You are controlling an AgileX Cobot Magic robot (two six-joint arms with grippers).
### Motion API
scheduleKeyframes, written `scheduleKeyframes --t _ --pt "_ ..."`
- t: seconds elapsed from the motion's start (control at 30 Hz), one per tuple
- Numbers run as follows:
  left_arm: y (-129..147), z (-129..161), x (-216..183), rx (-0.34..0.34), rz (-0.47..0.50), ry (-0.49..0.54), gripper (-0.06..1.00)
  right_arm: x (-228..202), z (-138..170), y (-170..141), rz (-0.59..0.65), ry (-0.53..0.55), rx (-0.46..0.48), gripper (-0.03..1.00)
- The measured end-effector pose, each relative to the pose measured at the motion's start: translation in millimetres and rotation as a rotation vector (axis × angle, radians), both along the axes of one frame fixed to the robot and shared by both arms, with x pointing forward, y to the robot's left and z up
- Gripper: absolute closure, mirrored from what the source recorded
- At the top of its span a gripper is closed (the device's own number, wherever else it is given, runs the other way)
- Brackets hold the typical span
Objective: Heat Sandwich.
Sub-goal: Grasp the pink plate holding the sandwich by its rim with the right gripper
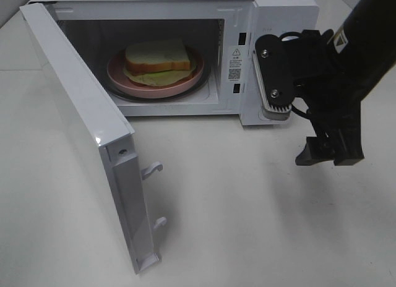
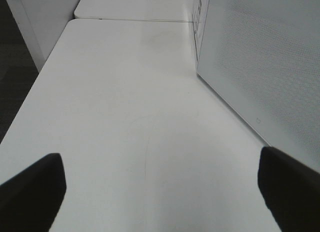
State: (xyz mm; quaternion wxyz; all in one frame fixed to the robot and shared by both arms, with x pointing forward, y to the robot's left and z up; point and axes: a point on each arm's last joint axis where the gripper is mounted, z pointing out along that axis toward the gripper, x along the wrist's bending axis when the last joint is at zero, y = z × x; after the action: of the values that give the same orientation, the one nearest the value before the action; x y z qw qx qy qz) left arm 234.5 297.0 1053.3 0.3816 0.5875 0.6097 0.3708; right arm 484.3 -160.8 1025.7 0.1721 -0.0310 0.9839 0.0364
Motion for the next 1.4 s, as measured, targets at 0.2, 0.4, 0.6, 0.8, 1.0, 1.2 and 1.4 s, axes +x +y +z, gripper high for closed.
scheduleKeyframes --t 0.2,0.4,0.6,0.8,1.0,1.2,1.4 --pt "0 0 0 0.000 0.000 0.000 -0.03 16 0 26 0.070 -0.031 -0.019 0.00" --pt "0 0 0 0.000 0.000 0.000 -0.03 30 -2 43 0.097 -0.043 -0.019 0.01" --pt "0 0 0 0.000 0.000 0.000 -0.03 50 -6 66 0.126 -0.066 -0.005 0.02" --pt "0 0 0 0.000 0.000 0.000 -0.03 65 -10 78 0.129 -0.079 0.004 0.02" --pt "0 0 0 0.000 0.000 0.000 -0.03 79 -15 91 0.139 -0.112 0.030 0.03" --pt "0 0 0 0.000 0.000 0.000 -0.03 93 -26 111 0.163 -0.135 0.050 0.04" --pt "0 0 0 0.000 0.000 0.000 -0.03 106 -34 123 0.168 -0.156 0.066 0.05"
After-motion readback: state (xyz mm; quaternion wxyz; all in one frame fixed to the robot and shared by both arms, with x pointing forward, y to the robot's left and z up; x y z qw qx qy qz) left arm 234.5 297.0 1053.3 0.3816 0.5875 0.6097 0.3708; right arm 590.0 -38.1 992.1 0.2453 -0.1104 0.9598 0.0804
